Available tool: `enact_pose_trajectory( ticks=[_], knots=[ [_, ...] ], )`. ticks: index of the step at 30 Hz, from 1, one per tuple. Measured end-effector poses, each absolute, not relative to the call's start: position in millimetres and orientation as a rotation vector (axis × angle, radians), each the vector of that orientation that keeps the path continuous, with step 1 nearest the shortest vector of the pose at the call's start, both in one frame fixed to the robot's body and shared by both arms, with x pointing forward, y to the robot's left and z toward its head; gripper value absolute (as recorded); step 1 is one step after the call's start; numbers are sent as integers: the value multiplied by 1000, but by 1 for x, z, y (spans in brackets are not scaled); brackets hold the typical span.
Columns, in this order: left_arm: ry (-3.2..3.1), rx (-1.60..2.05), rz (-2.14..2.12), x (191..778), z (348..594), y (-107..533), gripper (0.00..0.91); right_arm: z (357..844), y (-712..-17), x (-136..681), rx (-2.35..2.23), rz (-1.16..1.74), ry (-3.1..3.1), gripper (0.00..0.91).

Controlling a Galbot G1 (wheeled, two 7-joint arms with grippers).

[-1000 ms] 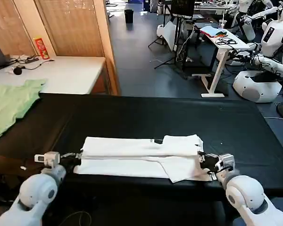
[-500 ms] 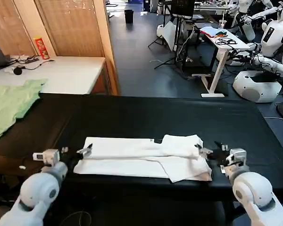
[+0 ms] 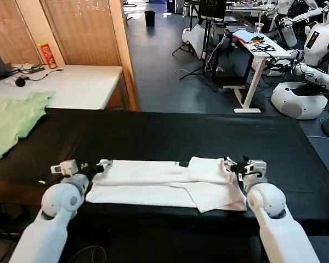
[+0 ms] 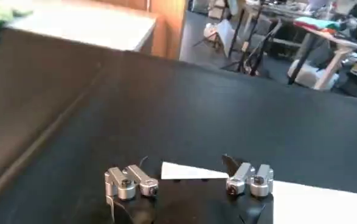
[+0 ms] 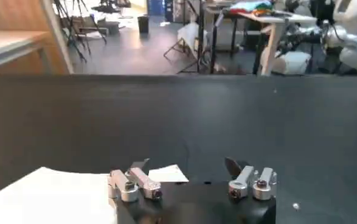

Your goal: Fold and organize the clothes.

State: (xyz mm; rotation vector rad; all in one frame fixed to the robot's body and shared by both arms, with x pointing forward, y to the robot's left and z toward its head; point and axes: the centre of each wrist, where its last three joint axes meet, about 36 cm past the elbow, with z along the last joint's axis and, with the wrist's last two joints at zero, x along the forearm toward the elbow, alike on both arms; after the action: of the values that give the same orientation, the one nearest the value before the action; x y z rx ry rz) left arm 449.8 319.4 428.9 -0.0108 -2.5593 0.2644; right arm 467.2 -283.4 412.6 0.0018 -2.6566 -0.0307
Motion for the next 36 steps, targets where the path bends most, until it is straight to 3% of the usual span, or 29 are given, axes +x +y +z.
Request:
enact_pose_trajectory(
  ticks=[2, 3, 4, 5, 7, 8, 14, 19, 20, 21, 22, 23, 36],
  knots=[
    [-2551, -5, 265, 451, 425, 321, 361, 411, -280, 467, 10, -33, -2652, 468],
    [-2549, -3, 265, 451, 424, 321, 322, 410, -279, 467, 10, -34, -2650, 400],
    [-2545, 0, 265, 451, 423, 322, 224, 409, -278, 467, 10, -35, -2647, 283],
    [-2543, 2, 265, 451, 423, 323, 224, 408, -278, 467, 10, -35, -2645, 263],
    [-2542, -3, 266, 451, 422, 323, 146, 406, -277, 466, 9, -37, -2642, 117],
    [-2542, -5, 266, 451, 422, 323, 127, 405, -277, 466, 8, -38, -2642, 88],
    [-2566, -12, 217, 451, 418, 319, 0, 401, -276, 463, -38, -40, -2669, 68],
    [-2634, 5, 130, 452, 415, 312, 0, 398, -273, 461, -73, -48, -2689, 68],
    [-2642, 12, 115, 453, 415, 312, 10, 399, -272, 460, -70, -55, -2691, 88],
    [-2646, 16, 110, 454, 415, 312, 68, 399, -272, 460, -65, -60, -2692, 176],
    [-2649, 18, 107, 454, 415, 312, 624, 399, -272, 459, -58, -64, -2695, 878],
    [-2652, 19, 106, 455, 416, 313, 878, 400, -272, 458, -49, -67, -2698, 878],
    [-2681, 13, 114, 452, 426, 321, 878, 426, -285, 434, -10, -66, -2738, 878]
  ],
)
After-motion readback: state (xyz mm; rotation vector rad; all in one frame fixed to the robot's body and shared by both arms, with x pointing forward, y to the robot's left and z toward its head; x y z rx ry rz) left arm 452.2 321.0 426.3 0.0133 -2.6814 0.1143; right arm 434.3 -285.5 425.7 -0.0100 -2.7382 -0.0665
